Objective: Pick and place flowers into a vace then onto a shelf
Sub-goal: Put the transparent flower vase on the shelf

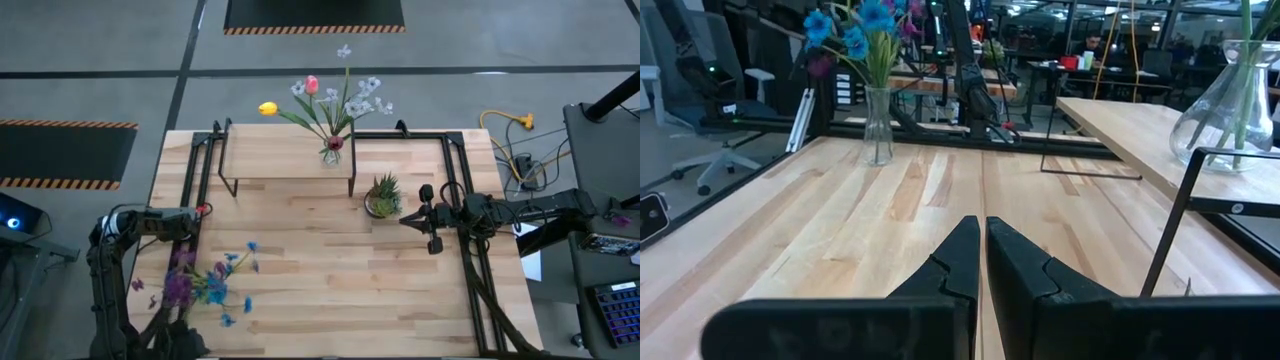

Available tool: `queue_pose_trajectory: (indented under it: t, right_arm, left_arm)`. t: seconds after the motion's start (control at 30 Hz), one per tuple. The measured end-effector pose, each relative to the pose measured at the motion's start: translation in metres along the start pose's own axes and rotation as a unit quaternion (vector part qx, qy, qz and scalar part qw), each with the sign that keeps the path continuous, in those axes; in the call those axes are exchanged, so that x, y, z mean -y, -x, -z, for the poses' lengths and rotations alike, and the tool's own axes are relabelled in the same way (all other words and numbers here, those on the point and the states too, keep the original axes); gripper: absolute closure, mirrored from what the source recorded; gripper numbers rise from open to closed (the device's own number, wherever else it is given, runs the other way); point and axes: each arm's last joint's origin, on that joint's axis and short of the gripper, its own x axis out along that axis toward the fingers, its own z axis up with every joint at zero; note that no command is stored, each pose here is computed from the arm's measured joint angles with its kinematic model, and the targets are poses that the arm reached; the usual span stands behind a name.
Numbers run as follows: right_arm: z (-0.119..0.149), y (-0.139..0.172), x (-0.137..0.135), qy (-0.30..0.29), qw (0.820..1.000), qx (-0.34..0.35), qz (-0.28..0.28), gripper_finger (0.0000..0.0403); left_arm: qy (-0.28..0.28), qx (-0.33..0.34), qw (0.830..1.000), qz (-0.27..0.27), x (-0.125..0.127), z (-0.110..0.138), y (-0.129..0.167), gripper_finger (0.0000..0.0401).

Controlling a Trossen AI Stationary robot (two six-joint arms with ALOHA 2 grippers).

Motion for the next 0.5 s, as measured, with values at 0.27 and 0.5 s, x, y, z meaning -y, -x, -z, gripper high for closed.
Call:
queue_pose_trajectory:
  t: [0.27, 0.5]
  right_arm:
    - [0.0, 0.0, 0.0, 0.0, 1.0, -0.003, 0.0, 0.039]
    - [0.001, 0.0, 0.0, 0.0, 1.0, -0.006, 0.0, 0.039]
  left_arm:
    - [0.096, -0.071, 0.993, -0.028, -0.002, 0.005, -0.001, 0.0129]
    - [0.104, -0.046, 0.99, -0.079, -0.024, 0.011, -0.024, 0.0129]
